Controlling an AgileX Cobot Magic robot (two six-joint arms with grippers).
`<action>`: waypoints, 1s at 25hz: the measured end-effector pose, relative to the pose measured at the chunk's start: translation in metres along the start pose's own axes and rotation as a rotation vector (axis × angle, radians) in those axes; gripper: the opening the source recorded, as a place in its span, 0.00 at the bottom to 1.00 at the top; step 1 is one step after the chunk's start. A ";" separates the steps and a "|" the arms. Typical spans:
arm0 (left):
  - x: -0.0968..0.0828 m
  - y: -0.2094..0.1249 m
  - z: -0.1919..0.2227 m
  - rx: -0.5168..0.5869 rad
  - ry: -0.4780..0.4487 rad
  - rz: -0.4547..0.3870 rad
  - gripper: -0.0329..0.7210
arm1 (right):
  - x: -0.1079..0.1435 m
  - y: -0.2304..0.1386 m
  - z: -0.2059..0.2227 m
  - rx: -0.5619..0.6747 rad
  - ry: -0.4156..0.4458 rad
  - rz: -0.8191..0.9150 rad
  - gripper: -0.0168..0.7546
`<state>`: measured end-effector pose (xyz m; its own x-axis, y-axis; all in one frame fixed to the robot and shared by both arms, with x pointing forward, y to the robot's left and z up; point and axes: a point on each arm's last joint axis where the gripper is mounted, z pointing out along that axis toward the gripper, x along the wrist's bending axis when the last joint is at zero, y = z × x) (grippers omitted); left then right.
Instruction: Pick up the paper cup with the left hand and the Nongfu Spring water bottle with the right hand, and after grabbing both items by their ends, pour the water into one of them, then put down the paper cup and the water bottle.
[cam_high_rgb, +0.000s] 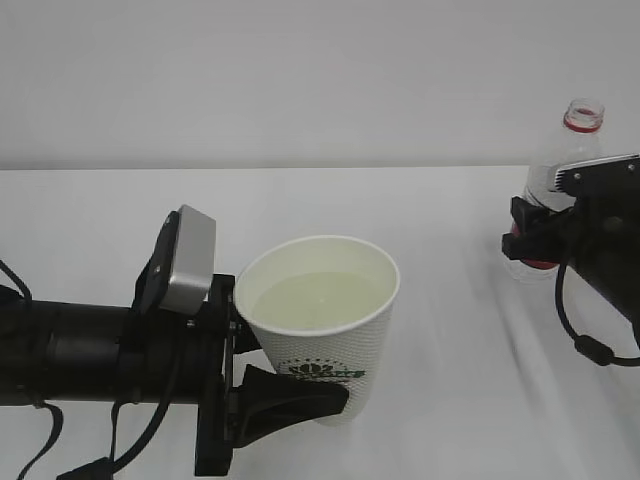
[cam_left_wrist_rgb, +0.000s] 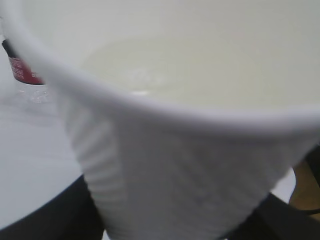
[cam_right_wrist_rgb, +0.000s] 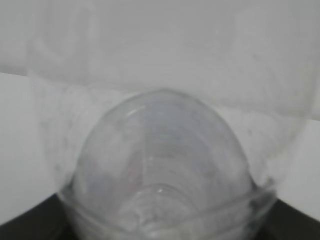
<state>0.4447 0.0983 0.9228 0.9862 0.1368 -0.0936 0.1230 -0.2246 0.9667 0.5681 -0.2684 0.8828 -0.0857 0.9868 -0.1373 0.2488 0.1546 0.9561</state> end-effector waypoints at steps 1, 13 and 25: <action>0.000 0.000 0.000 0.000 0.000 0.000 0.65 | 0.000 0.000 0.000 0.000 0.002 0.003 0.61; 0.000 0.000 0.000 0.000 0.000 0.000 0.65 | 0.000 -0.004 -0.009 -0.030 0.002 0.027 0.78; 0.000 0.000 0.000 0.000 0.000 -0.001 0.65 | 0.001 -0.005 -0.012 -0.036 0.002 0.025 0.79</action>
<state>0.4447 0.0983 0.9228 0.9861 0.1370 -0.0945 0.1238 -0.2244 0.9666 0.5546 -0.2693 0.8807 -0.0821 0.9903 -0.1122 0.2164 0.1276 0.9679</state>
